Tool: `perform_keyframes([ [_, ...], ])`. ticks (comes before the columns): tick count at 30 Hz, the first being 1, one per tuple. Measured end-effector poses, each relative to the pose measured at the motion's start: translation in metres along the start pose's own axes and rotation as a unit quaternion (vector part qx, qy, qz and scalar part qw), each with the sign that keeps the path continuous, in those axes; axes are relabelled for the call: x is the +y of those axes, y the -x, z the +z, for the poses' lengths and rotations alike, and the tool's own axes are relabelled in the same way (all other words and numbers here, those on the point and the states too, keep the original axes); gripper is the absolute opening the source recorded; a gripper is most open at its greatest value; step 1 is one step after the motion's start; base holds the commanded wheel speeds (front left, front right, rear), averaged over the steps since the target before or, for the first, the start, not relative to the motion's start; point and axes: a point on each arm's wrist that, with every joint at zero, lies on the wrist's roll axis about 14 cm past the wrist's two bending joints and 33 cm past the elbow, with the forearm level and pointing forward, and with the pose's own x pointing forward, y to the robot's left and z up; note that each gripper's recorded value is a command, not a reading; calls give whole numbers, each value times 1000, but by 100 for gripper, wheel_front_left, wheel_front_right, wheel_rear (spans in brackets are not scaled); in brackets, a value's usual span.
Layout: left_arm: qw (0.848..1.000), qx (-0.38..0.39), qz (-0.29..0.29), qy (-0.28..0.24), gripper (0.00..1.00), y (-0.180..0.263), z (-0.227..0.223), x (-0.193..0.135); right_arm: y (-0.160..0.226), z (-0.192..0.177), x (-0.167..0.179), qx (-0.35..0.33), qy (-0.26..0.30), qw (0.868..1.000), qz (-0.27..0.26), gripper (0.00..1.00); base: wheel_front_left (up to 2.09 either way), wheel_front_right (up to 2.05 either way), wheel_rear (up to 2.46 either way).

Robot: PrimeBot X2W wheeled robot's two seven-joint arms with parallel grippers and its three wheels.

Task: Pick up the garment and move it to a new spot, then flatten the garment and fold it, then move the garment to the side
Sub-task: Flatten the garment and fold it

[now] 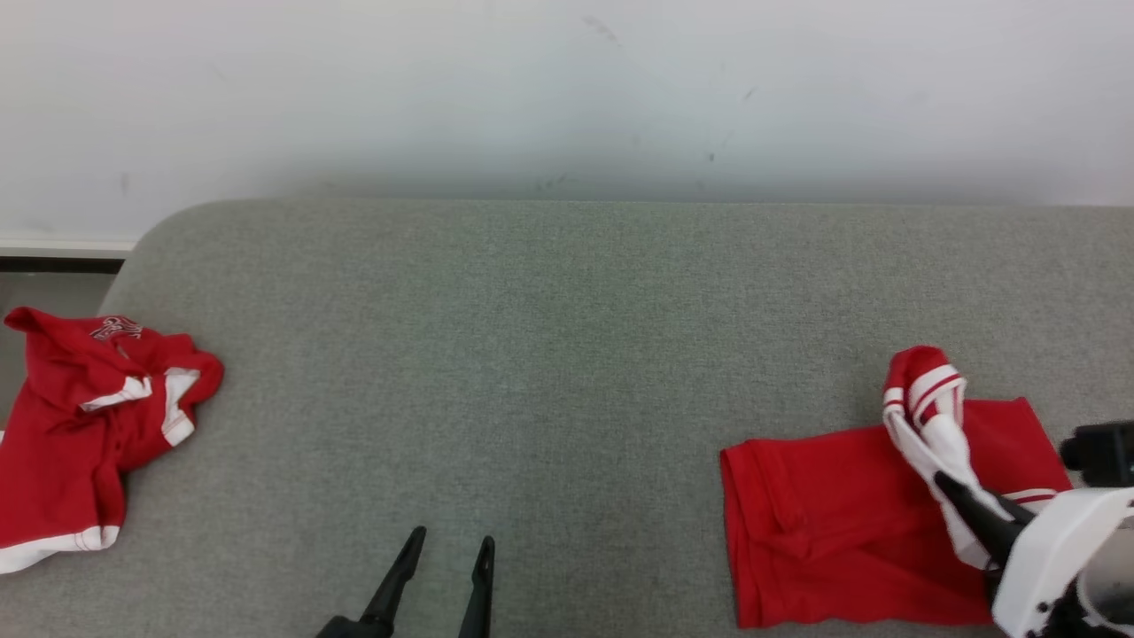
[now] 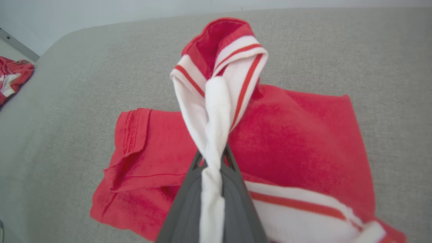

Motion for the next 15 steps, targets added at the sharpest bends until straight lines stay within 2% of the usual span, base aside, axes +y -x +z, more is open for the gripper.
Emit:
perform_keyframes([
  [7, 1000, 3, 2, -3, 100, 2, -2, 2, -30, -28, 58, 2, -36, 998, 49, 0, 0, 0, 0],
  [14, 1000, 9, 9, -5, 100, 5, -5, 6, -41, -40, 79, 0, -51, 997, 59, 0, 0, 0, 0],
  [15, 1000, 10, 10, -5, 100, 5, -6, 7, -41, -41, 81, -1, -53, 997, 61, 5, 0, 0, 0],
])
